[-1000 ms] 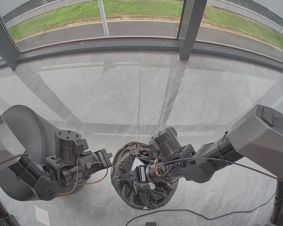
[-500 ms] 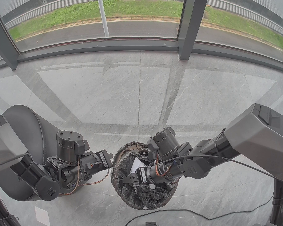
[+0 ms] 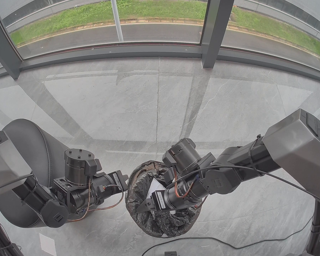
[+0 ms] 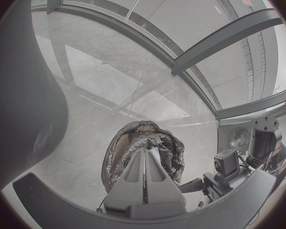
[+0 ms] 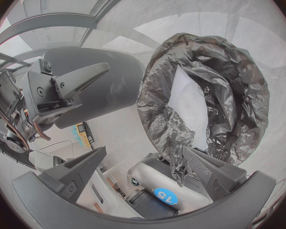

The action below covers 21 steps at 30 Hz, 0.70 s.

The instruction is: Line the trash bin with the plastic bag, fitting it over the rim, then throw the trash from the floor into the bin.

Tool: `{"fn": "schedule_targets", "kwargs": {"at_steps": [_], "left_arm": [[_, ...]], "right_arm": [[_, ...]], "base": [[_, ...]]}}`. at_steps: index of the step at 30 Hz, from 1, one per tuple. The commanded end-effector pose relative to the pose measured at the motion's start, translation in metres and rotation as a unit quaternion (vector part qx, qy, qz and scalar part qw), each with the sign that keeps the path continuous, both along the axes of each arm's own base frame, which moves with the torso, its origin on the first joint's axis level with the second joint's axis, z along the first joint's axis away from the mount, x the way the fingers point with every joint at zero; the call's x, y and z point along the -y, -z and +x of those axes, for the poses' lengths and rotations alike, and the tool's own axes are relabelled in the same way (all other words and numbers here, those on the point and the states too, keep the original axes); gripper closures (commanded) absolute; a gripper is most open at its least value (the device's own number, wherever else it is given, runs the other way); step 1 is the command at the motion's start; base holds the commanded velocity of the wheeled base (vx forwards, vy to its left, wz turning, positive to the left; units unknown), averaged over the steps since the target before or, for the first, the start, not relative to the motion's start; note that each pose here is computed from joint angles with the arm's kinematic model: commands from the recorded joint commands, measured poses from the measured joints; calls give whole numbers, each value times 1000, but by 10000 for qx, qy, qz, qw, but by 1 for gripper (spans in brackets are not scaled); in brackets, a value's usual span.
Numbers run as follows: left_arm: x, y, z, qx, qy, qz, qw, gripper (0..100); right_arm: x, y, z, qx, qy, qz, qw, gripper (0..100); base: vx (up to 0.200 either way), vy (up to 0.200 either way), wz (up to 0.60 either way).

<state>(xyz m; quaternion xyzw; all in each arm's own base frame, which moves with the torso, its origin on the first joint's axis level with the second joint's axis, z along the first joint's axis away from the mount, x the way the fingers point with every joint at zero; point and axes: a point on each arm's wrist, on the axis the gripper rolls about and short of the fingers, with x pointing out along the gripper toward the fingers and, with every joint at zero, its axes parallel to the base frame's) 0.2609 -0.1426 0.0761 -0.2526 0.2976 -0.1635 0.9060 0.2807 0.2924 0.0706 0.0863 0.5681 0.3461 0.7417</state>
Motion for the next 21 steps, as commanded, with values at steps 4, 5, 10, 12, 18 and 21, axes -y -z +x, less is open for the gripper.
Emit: {"fn": "schedule_targets", "kwargs": {"at_steps": [4, 5, 10, 12, 18, 21], "left_arm": [[0, 1, 0, -5, 0, 3, 10000, 100], [0, 1, 1, -11, 0, 6, 10000, 100], [1, 2, 1, -18, 0, 10, 10000, 100], [1, 3, 1, -32, 0, 17, 10000, 100], [1, 3, 1, -43, -6, 28, 10000, 100], [1, 4, 2, -50, -6, 31, 10000, 100]], "right_arm": [[-16, 7, 7, -95, -109, -104, 9998, 0], [-18, 8, 7, -106, -117, -115, 9998, 0], [-21, 18, 10, -176, -117, -186, 9996, 0], [-20, 23, 10, -241, -117, -251, 9993, 0], [-24, 33, 18, -163, -135, -377, 9991, 0], [-24, 34, 27, -179, -42, -469, 9987, 0]], "base": [[0, 0, 0], [0, 0, 0], [0, 0, 0], [0, 0, 0], [0, 0, 0], [0, 0, 0]]}}
